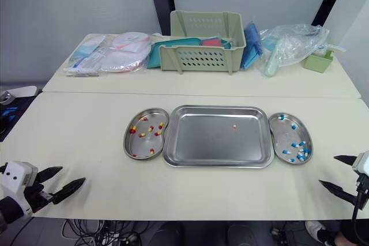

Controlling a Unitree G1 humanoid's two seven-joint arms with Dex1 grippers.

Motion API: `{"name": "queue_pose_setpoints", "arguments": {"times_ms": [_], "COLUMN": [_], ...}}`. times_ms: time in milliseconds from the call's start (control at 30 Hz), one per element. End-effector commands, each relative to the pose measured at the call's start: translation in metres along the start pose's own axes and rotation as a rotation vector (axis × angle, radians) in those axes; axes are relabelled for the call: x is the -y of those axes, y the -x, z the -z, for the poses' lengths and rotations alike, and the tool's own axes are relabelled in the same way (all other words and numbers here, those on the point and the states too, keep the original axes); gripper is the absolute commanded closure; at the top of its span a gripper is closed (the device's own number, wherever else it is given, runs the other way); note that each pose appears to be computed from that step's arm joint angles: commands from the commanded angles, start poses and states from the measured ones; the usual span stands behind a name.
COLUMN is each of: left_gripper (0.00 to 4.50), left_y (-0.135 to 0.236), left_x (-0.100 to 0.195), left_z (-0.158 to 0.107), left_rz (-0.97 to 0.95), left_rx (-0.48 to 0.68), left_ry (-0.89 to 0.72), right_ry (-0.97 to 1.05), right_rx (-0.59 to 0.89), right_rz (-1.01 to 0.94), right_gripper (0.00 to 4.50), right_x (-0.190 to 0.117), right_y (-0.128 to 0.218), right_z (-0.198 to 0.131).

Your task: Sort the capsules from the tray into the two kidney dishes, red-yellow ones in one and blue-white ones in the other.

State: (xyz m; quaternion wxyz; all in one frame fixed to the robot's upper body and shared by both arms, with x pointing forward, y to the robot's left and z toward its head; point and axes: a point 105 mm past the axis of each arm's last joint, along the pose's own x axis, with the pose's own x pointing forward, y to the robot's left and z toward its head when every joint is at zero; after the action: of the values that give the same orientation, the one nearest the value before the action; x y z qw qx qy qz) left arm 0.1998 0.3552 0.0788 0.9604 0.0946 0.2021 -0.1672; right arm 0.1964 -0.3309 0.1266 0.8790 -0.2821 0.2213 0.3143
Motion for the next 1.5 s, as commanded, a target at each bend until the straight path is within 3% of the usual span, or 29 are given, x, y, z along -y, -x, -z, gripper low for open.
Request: {"name": "queue_pose_setpoints", "arguments": {"times_ms": [33, 267, 667, 933, 1167, 1333, 1500], "left_gripper": [0.0, 0.0, 0.0, 0.0, 0.0, 0.0, 0.0], "left_y": [0.007, 0.007, 0.008, 0.004, -0.013, -0.043, -0.078], "left_x": [-0.005, -0.001, 0.018, 0.034, 0.07, 0.119, 0.161], "left_z": [-0.007, -0.006, -0.005, -0.019, -0.061, -0.112, -0.139], "left_rz": [-0.016, -0.013, 0.001, 0.027, 0.108, 0.215, 0.308], "left_rx": [0.012, 0.011, 0.026, 0.062, 0.166, 0.286, 0.306], "left_ry": [-0.04, -0.042, -0.02, -0.011, -0.041, -0.019, -0.001], "right_ry": [0.044, 0.06, -0.027, -0.056, -0.066, -0.08, -0.087], "right_rx": [-0.003, 0.042, 0.35, 0.411, 0.424, 0.431, 0.45], "right_rz": [0.004, -0.038, 0.029, 0.088, 0.076, 0.054, 0.043], "right_gripper": [0.03, 0.03, 0.03, 0.03, 0.03, 0.03, 0.03], "right_x": [0.003, -0.003, -0.067, -0.071, -0.075, -0.083, -0.09], "right_y": [0.004, -0.001, -0.055, -0.076, -0.08, -0.084, -0.088], "right_z": [-0.004, -0.013, -0.051, -0.067, -0.065, -0.057, -0.058]}}
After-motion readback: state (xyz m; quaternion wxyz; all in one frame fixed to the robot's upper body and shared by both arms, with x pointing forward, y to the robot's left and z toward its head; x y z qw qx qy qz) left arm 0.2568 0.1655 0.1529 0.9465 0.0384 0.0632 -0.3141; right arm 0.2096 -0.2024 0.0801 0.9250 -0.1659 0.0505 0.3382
